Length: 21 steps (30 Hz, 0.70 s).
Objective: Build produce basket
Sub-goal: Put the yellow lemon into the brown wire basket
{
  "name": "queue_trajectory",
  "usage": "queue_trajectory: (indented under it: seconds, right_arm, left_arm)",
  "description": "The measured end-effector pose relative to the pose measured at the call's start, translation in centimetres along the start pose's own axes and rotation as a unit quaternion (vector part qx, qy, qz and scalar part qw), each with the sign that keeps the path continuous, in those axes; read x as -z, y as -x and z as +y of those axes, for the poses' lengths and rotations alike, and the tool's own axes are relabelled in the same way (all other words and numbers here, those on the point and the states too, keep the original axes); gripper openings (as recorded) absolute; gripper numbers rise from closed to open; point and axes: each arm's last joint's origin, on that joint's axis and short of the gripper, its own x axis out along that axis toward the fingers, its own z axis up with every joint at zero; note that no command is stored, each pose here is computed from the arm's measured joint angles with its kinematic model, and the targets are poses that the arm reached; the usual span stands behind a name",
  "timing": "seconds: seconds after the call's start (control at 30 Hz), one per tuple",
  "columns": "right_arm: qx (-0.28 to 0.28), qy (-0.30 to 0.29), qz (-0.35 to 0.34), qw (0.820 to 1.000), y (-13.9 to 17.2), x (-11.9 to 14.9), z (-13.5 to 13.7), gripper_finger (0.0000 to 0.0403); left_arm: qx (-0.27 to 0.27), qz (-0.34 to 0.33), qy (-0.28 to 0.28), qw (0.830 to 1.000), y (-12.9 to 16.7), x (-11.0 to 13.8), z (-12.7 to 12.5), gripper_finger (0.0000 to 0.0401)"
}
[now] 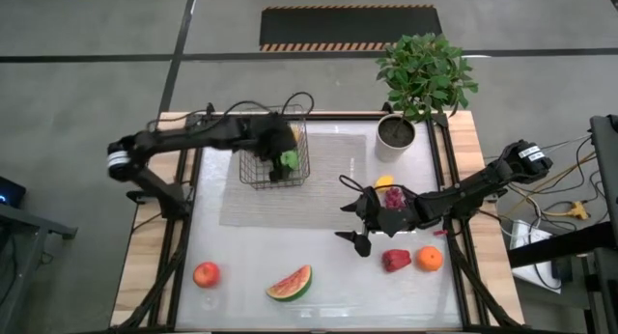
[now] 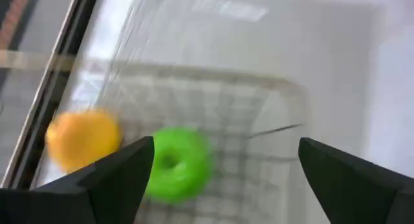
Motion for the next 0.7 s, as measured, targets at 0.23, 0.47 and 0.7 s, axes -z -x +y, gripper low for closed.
queue_trajectory:
  seconds: [0.23, 0.47, 0.7]
  right_arm:
    - [0.009, -0.047, 0.002, 0.999, -0.1, -0.1, -0.4, 0.0366]
    - [0.033, -0.127, 0.007, 0.991, -0.5, -0.3, -1.5, 0.0366]
    - [0.12, -0.21, 0.042, 0.969, -1.0, -0.6, -4.6, 0.0366]
  left_arm:
    - [0.065, -0.172, -0.071, 0.98, 3.8, 0.4, -7.2, 0.0365]
    - [0.062, -0.293, -0.11, 0.948, 5.6, 3.5, -11.3, 0.0365]
    - [0.072, -0.376, -0.104, 0.918, 5.4, 6.3, -11.7, 0.0365]
